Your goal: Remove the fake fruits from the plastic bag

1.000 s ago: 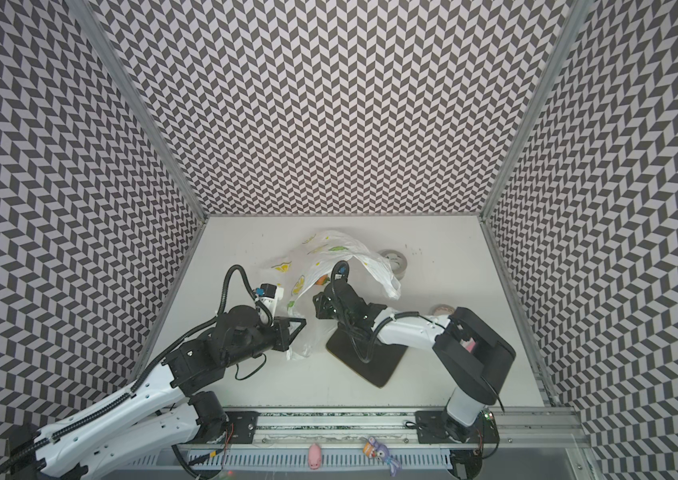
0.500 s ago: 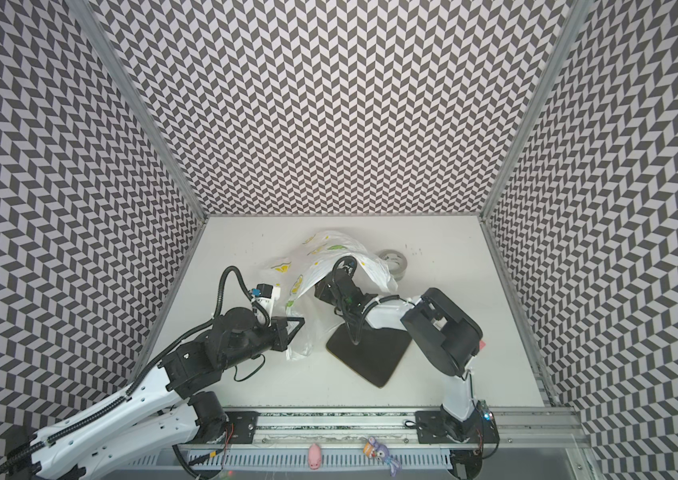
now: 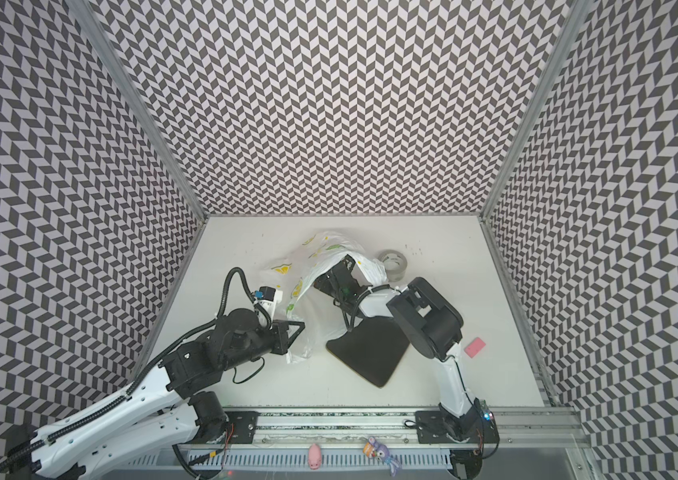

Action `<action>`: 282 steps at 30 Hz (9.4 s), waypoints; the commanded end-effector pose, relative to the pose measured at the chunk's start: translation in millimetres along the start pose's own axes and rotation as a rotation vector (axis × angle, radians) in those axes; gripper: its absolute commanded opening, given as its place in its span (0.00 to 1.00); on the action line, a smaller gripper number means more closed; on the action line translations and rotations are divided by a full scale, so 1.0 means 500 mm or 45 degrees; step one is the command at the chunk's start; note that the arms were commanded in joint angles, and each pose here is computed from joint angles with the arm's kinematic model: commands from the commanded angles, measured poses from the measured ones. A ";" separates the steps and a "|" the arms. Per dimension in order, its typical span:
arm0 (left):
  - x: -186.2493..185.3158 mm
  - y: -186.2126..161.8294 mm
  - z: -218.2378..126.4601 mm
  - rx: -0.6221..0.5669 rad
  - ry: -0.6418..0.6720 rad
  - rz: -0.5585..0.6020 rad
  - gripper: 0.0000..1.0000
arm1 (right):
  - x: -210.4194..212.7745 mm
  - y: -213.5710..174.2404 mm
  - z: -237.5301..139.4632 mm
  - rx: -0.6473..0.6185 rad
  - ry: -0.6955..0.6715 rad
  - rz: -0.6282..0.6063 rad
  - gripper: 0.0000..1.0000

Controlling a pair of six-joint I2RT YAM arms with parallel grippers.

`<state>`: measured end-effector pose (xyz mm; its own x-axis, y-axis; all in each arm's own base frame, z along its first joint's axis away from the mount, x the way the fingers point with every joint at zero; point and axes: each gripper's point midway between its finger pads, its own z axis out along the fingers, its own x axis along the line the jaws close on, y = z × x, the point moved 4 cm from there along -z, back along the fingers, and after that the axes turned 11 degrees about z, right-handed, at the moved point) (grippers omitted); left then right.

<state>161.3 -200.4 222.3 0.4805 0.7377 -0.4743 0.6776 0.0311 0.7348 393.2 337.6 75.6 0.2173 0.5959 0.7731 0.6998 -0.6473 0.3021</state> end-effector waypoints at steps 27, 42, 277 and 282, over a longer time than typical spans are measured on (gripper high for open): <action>0.002 0.003 -0.025 -0.012 0.059 -0.034 0.00 | 0.038 -0.011 0.032 0.070 0.141 0.018 0.39; 0.032 -0.001 -0.016 -0.110 0.129 -0.118 0.00 | 0.088 -0.023 -0.126 0.102 0.316 -0.063 0.37; 0.032 0.050 -0.029 -0.221 0.222 -0.136 0.00 | -0.059 -0.029 -0.653 0.044 0.310 -0.452 0.41; 0.030 0.051 -0.028 -0.230 0.208 -0.136 0.00 | -0.125 -0.012 -0.634 -0.022 0.111 -0.335 0.42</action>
<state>175.5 -179.2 228.4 0.2932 0.8310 -0.4728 0.6375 0.1986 0.7444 153.9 168.4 228.3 -0.1851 0.6520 0.7353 0.7233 -0.4161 0.5511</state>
